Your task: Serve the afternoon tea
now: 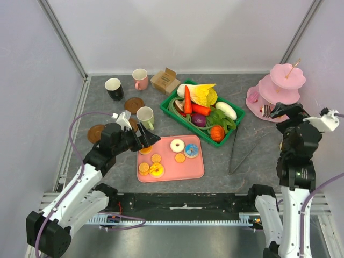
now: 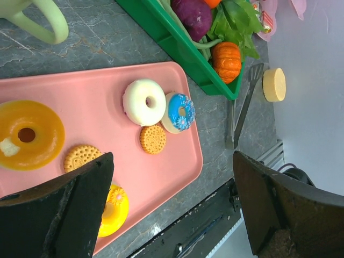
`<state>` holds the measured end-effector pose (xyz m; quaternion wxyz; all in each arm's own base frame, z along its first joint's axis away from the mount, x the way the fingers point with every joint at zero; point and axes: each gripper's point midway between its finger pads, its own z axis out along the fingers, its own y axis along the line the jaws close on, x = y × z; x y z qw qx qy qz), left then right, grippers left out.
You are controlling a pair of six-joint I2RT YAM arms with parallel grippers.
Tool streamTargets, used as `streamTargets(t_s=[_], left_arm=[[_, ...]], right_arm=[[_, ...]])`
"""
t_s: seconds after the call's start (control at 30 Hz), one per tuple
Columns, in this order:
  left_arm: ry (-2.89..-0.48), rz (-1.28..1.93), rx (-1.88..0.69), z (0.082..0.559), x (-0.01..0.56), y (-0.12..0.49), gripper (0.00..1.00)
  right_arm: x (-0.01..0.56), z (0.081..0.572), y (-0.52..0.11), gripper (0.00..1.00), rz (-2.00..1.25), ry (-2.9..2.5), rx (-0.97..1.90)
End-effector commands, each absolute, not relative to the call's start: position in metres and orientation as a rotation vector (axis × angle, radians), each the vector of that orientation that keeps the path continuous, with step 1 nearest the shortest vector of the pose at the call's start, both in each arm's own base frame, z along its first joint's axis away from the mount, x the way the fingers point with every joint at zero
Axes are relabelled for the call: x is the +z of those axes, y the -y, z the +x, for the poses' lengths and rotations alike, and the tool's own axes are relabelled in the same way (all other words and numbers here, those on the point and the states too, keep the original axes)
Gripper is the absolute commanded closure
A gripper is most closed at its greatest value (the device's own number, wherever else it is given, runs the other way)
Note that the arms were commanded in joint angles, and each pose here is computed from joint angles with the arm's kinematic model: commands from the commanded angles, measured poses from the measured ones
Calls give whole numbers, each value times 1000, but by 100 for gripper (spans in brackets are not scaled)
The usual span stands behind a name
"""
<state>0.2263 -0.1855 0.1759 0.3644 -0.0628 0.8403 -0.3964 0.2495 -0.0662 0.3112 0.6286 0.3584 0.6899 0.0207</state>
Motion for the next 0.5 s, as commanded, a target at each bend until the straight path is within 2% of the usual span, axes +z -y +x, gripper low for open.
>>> streamTargets(t_s=[0.0,0.17,0.23,0.33,0.47], left_arm=[[-2112,-165,-1010,231,189,183,4],[-2107,-196,-968,232,188,176,4],[-2117,-197,-966,232,186,177,4],[-2140,-198,-954,235,180,178,4],[-2155,-200,-943,236,176,178,4]], right_arm=[[361,276,54,2,771,-1318,255],[284,309,36,2,744,-1808,209],[251,306,36,2,757,-1929,170],[186,284,24,2,804,-2132,89],[131,236,13,2,875,-2292,-181]])
